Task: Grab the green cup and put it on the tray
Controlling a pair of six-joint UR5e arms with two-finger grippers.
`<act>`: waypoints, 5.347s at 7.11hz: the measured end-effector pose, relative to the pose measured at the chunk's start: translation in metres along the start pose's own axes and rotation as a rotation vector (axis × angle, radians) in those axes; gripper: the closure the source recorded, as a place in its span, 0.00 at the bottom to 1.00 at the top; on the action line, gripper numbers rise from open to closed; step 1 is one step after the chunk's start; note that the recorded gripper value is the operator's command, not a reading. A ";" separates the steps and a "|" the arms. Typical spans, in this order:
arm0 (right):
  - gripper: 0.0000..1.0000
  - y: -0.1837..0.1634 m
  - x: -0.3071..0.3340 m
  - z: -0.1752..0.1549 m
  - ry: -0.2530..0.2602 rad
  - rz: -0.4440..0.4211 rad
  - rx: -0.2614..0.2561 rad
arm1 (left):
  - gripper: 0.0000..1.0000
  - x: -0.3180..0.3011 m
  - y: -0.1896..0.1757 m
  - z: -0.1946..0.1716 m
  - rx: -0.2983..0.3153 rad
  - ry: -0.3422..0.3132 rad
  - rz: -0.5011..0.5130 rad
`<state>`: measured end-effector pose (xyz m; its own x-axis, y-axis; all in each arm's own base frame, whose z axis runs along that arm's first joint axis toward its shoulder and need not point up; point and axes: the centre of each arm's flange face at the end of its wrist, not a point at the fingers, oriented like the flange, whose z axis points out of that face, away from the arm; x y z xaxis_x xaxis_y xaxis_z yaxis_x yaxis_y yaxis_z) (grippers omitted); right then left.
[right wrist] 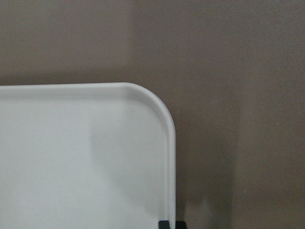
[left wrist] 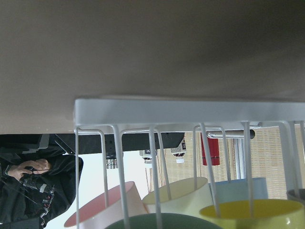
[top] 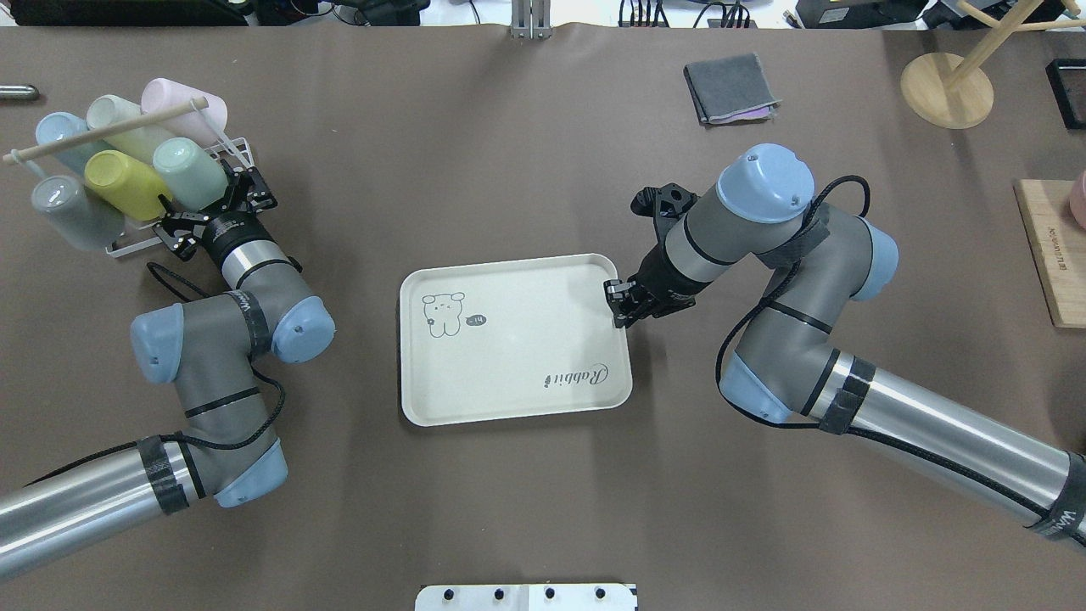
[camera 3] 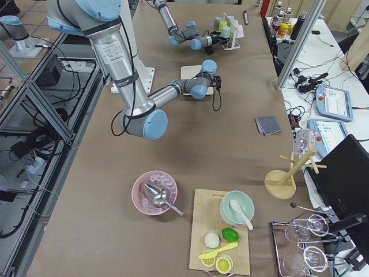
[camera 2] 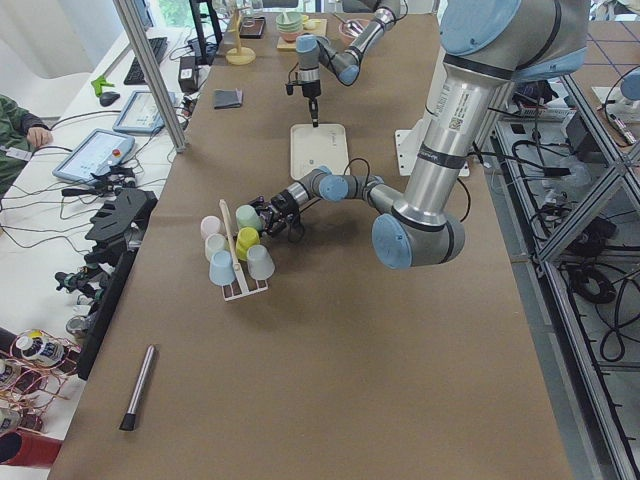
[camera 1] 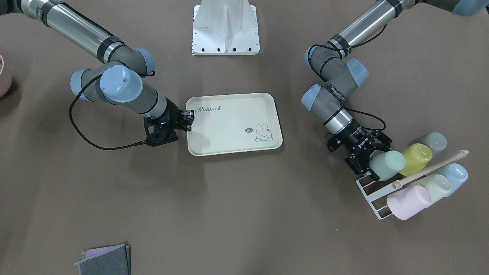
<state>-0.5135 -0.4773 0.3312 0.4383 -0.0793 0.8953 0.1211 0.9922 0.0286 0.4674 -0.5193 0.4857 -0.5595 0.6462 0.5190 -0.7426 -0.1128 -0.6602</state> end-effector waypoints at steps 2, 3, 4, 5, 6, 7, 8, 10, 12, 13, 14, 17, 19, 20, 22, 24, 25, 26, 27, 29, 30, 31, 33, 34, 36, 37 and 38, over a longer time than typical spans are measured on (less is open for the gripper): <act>1.00 0.001 0.001 0.000 0.001 0.026 0.000 | 0.36 0.000 -0.002 0.000 0.001 -0.002 0.000; 1.00 0.000 0.002 0.000 0.002 0.046 0.001 | 0.36 0.000 -0.002 0.000 0.002 -0.003 -0.001; 1.00 0.001 0.003 0.000 0.002 0.075 0.001 | 0.36 0.000 -0.002 -0.001 0.003 -0.004 -0.002; 1.00 0.002 0.003 -0.001 0.000 0.109 0.001 | 0.36 0.000 -0.001 -0.001 0.003 -0.004 -0.003; 1.00 0.002 0.002 -0.002 -0.001 0.126 0.002 | 0.36 -0.001 0.001 -0.001 0.003 -0.005 -0.003; 0.29 0.002 0.003 -0.002 -0.001 0.133 0.002 | 0.35 -0.001 0.004 -0.002 0.005 -0.009 -0.002; 0.00 0.002 0.003 -0.002 -0.001 0.136 0.002 | 0.35 -0.002 0.008 -0.003 0.009 -0.016 -0.002; 0.00 0.002 0.002 -0.005 -0.005 0.138 0.005 | 0.35 -0.007 0.017 -0.006 0.019 -0.038 -0.002; 0.00 -0.006 0.017 -0.028 -0.010 0.156 0.019 | 0.35 -0.009 0.027 -0.009 0.021 -0.051 -0.007; 0.00 -0.016 0.037 -0.046 -0.008 0.180 0.033 | 0.35 -0.006 0.031 -0.010 0.021 -0.055 -0.010; 0.00 -0.028 0.058 -0.068 0.000 0.210 0.050 | 0.35 -0.003 0.035 -0.010 0.021 -0.058 -0.015; 0.00 -0.043 0.138 -0.152 0.131 0.191 0.102 | 0.35 -0.003 0.058 -0.016 0.024 -0.075 -0.014; 0.00 -0.056 0.208 -0.224 0.260 0.157 0.105 | 0.35 -0.001 0.083 -0.022 0.027 -0.092 -0.011; 0.00 -0.057 0.243 -0.253 0.303 0.161 0.101 | 0.36 0.000 0.099 -0.026 0.029 -0.103 -0.005; 0.00 -0.044 0.311 -0.296 0.358 0.221 0.109 | 0.38 -0.002 0.137 -0.034 0.034 -0.127 -0.026; 0.00 -0.014 0.387 -0.336 0.391 0.253 0.111 | 0.38 -0.009 0.164 -0.044 0.065 -0.167 -0.091; 0.00 0.004 0.420 -0.359 0.398 0.241 0.117 | 0.39 -0.015 0.171 -0.051 0.103 -0.184 -0.114; 0.00 0.027 0.452 -0.378 0.406 0.208 0.115 | 0.52 -0.025 0.181 -0.057 0.145 -0.199 -0.149; 0.00 0.047 0.479 -0.390 0.422 0.161 0.103 | 0.62 -0.035 0.194 -0.060 0.193 -0.224 -0.212; 0.00 0.078 0.512 -0.417 0.447 0.147 0.121 | 0.62 -0.044 0.209 -0.071 0.283 -0.335 -0.389; 0.00 0.099 0.525 -0.426 0.450 0.160 0.133 | 0.62 -0.047 0.211 -0.079 0.341 -0.406 -0.475; 0.00 0.117 0.535 -0.426 0.457 0.137 0.121 | 0.62 -0.048 0.210 -0.085 0.419 -0.453 -0.556; 0.00 0.129 0.542 -0.423 0.461 0.079 0.104 | 0.62 -0.054 0.208 -0.102 0.651 -0.480 -0.786; 0.00 0.129 0.543 -0.422 0.458 0.073 0.101 | 0.62 -0.057 0.208 -0.113 0.786 -0.484 -0.903; 0.00 0.126 0.545 -0.418 0.432 0.062 0.110 | 0.63 -0.067 0.202 -0.132 1.073 -0.442 -1.135; 0.00 0.127 0.544 -0.416 0.404 0.058 0.116 | 0.63 -0.077 0.195 -0.141 1.225 -0.395 -1.251; 0.00 0.129 0.543 -0.415 0.383 0.058 0.119 | 0.64 -0.087 0.186 -0.154 1.369 -0.341 -1.365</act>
<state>0.1096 -0.4324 0.6367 0.7441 -0.0309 0.6674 -0.0077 0.9985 0.0548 0.4350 -0.4802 0.2336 0.6273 0.6632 0.4083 -0.3113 -0.2671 0.9120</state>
